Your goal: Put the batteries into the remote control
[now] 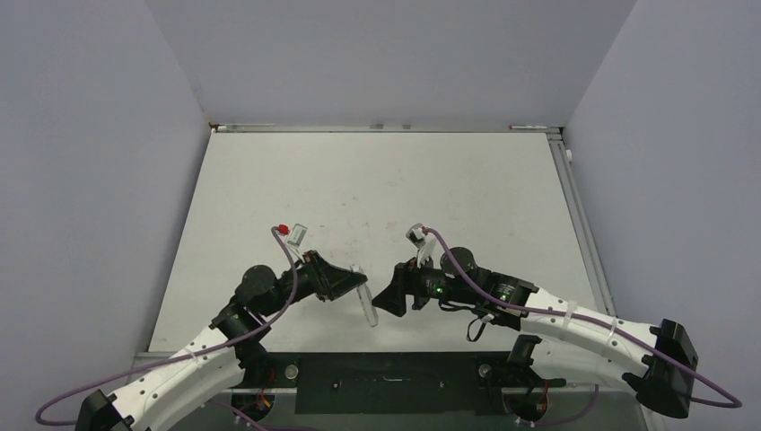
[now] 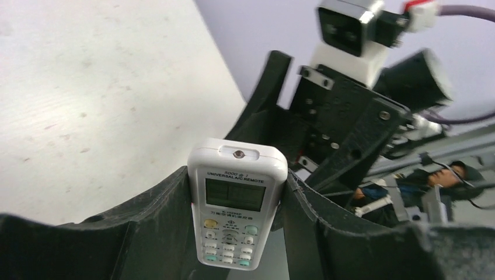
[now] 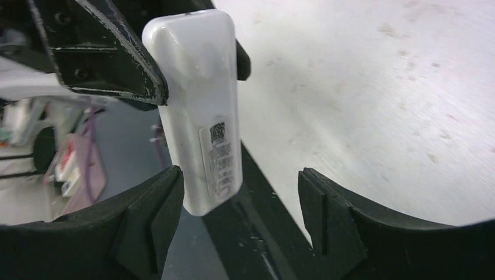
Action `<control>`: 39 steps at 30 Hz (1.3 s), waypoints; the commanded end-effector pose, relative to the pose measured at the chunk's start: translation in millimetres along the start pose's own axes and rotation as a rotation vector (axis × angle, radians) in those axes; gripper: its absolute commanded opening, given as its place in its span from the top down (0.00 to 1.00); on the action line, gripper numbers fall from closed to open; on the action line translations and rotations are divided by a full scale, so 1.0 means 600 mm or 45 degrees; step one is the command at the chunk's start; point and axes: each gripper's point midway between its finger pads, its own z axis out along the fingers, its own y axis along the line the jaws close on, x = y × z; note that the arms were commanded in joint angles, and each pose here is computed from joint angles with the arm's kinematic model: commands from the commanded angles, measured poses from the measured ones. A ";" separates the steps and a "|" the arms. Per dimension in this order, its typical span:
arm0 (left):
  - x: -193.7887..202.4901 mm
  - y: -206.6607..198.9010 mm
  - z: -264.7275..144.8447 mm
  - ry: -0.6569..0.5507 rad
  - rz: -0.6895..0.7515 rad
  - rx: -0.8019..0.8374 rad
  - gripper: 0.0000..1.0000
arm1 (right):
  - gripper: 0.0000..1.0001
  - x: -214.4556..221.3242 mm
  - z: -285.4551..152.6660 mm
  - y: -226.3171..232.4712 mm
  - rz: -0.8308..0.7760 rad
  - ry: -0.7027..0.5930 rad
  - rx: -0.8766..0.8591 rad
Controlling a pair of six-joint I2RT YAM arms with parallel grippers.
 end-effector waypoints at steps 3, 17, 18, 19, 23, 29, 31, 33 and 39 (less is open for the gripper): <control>-0.016 0.085 0.029 0.011 0.022 -0.375 1.00 | 0.29 -0.024 -0.054 -0.102 -0.086 -0.069 0.493; 0.020 0.240 0.090 0.211 -0.035 -0.920 1.00 | 0.29 -0.032 -0.119 -0.181 -0.081 -0.193 0.848; 0.023 0.249 0.091 0.218 -0.037 -0.954 1.00 | 0.29 -0.029 -0.120 -0.186 -0.084 -0.184 0.865; 0.024 0.254 0.095 0.222 -0.040 -0.971 1.00 | 0.29 -0.026 -0.122 -0.192 -0.083 -0.180 0.887; 0.031 0.270 0.111 0.255 -0.045 -1.039 1.00 | 0.29 -0.018 -0.125 -0.207 -0.079 -0.165 0.939; 0.037 0.292 0.127 0.270 -0.063 -1.106 0.70 | 0.24 -0.017 -0.129 -0.214 -0.074 -0.185 0.959; 0.038 0.296 0.131 0.267 -0.058 -1.118 0.62 | 0.23 -0.018 -0.131 -0.214 -0.075 -0.188 0.959; 0.040 0.298 0.132 0.271 -0.052 -1.130 0.57 | 0.22 -0.020 -0.133 -0.213 -0.077 -0.193 0.960; 0.040 0.292 0.133 0.261 -0.039 -1.124 0.39 | 0.20 -0.028 -0.134 -0.206 -0.084 -0.196 0.954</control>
